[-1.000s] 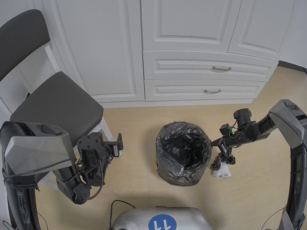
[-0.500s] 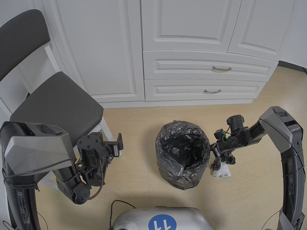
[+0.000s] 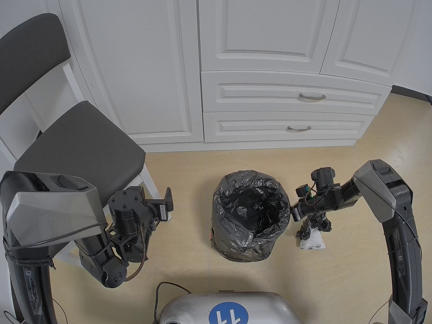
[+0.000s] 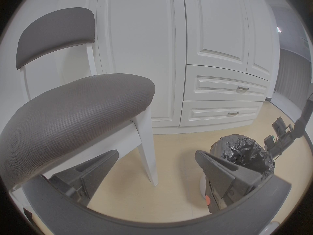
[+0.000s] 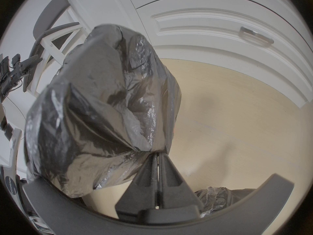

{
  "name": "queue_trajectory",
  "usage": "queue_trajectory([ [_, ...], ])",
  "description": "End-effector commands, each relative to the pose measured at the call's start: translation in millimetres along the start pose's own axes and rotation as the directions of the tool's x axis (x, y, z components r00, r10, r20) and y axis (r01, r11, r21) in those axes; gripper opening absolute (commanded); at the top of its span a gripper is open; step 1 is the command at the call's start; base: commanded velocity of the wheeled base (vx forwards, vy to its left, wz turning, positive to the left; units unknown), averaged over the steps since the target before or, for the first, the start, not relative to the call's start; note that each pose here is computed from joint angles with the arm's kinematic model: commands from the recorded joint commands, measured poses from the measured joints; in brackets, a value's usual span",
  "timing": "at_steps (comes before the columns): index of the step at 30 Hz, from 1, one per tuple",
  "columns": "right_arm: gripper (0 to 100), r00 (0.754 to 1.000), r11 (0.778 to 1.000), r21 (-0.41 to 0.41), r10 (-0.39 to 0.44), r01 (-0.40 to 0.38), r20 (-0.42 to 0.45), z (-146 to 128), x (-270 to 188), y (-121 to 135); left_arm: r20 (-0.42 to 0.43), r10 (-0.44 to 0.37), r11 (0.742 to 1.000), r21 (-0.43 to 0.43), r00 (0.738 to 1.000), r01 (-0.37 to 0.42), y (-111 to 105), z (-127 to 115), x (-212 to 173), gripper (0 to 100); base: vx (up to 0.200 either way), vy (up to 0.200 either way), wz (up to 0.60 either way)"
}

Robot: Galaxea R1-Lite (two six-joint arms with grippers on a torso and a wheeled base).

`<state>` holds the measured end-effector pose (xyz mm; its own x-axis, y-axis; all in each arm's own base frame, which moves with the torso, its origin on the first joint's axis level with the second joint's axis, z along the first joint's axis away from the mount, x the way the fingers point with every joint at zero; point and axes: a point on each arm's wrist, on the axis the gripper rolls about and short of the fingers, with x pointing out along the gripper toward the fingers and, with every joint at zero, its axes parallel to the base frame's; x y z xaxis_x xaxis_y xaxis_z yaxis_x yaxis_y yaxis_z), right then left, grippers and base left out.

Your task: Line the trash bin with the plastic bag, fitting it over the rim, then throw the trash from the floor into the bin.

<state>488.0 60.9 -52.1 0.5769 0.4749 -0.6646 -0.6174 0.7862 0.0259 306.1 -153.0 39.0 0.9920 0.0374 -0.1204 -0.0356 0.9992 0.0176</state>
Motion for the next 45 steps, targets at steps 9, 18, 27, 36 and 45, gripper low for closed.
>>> queue_trajectory([
  [9,0,1.000,1.000,0.006,-0.014,0.014,0.026,14.0,-27.0,-4.2,-0.002,-0.004,1.000,0.002,1.000,0.004,-1.4,-0.9,-0.8,100,0.000,0.000,0.00],
  [18,0,0.992,0.999,-0.034,0.001,0.004,0.127,44.6,-113.9,1.5,-0.001,-0.071,0.997,0.009,0.997,0.071,-18.3,-2.3,-8.0,100,0.000,0.000,0.00],
  [27,0,0.988,0.989,0.140,-0.075,0.056,0.136,1.8,-162.4,24.5,0.025,-0.233,0.972,-0.007,0.972,0.233,-47.7,-11.4,12.3,100,0.000,0.000,0.00],
  [36,0,0.857,0.839,0.512,-0.394,0.188,0.332,-6.9,-163.8,82.7,-0.052,-0.290,0.955,-0.088,0.956,0.285,-58.3,-25.0,71.9,100,0.000,0.000,0.00],
  [45,0,0.790,0.802,0.564,-0.471,0.198,0.392,7.2,-139.4,96.1,-0.174,-0.309,0.938,-0.215,0.935,0.270,-30.0,-15.4,110.3,100,0.000,0.000,0.00],
])
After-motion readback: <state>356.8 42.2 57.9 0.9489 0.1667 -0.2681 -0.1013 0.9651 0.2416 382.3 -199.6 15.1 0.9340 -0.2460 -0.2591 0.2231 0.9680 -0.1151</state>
